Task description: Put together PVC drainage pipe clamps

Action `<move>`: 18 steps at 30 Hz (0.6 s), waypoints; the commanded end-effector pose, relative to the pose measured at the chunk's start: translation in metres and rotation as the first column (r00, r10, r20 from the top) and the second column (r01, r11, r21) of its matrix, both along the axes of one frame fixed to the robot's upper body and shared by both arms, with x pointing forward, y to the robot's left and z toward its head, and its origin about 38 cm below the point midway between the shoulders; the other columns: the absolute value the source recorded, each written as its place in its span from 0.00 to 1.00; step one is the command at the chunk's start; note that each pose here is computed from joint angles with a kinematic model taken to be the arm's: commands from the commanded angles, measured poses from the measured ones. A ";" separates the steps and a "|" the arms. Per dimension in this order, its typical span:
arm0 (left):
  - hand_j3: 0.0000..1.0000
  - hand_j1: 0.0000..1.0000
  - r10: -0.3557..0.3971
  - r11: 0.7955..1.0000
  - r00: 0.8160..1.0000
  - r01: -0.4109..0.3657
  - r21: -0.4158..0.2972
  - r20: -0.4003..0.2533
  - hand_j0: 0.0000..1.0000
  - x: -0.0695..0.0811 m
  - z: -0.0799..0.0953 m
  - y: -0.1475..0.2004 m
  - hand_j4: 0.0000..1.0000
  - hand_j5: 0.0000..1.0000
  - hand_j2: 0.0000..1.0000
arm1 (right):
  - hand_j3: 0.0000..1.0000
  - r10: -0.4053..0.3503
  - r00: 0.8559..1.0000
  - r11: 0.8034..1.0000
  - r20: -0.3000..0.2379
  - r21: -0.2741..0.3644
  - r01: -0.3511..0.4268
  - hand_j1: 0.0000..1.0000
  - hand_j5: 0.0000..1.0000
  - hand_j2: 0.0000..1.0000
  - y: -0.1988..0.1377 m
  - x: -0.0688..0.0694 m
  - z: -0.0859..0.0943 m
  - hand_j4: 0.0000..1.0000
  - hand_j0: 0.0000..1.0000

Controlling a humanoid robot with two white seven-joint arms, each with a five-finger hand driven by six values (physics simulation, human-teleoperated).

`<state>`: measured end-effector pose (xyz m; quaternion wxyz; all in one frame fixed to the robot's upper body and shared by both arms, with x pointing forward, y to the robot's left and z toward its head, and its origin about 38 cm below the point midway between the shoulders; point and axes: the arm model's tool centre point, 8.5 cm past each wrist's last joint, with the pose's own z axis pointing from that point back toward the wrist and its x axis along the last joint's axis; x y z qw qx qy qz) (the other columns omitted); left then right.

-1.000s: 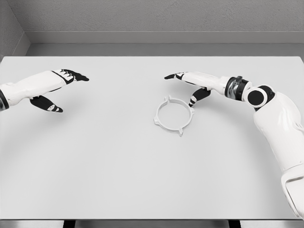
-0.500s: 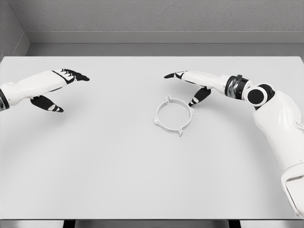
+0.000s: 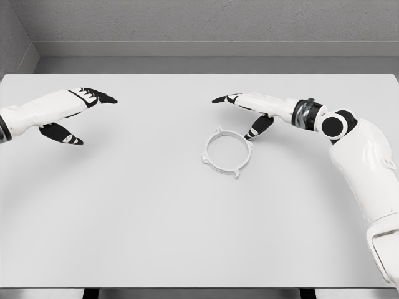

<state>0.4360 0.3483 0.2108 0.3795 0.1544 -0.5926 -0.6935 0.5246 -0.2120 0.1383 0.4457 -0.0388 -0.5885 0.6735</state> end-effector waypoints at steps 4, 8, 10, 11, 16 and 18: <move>1.00 1.00 0.001 1.000 1.000 -0.001 -0.007 0.005 1.00 0.001 0.003 0.000 1.00 1.00 1.00 | 1.00 0.005 1.000 1.000 0.000 0.005 -0.005 1.00 1.00 1.00 0.003 0.000 0.001 1.00 1.00; 1.00 1.00 0.001 1.000 1.000 -0.001 -0.007 0.005 1.00 0.001 0.003 0.000 1.00 1.00 1.00 | 1.00 0.005 1.000 1.000 -0.002 0.004 -0.005 1.00 1.00 1.00 0.003 0.000 0.000 1.00 1.00; 1.00 1.00 0.001 1.000 1.000 -0.001 -0.007 0.005 1.00 0.001 0.003 0.000 1.00 1.00 1.00 | 1.00 0.004 1.000 1.000 0.000 0.004 -0.004 1.00 1.00 1.00 0.002 0.000 0.001 1.00 1.00; 1.00 1.00 0.001 1.000 1.000 -0.001 -0.006 0.010 1.00 0.002 0.006 0.000 1.00 1.00 1.00 | 1.00 -0.012 1.000 1.000 0.003 0.001 0.012 1.00 1.00 1.00 -0.006 0.002 0.004 1.00 1.00; 1.00 1.00 0.001 1.000 1.000 -0.001 -0.003 0.022 1.00 0.004 0.011 0.000 1.00 1.00 1.00 | 1.00 -0.162 0.986 0.987 0.047 0.014 0.161 1.00 1.00 1.00 -0.083 0.011 0.033 1.00 1.00; 1.00 1.00 0.001 1.000 1.000 -0.001 -0.005 0.031 1.00 0.005 0.015 0.000 1.00 1.00 1.00 | 1.00 -0.193 0.980 0.981 0.050 -0.003 0.194 1.00 1.00 1.00 -0.104 0.008 0.035 1.00 1.00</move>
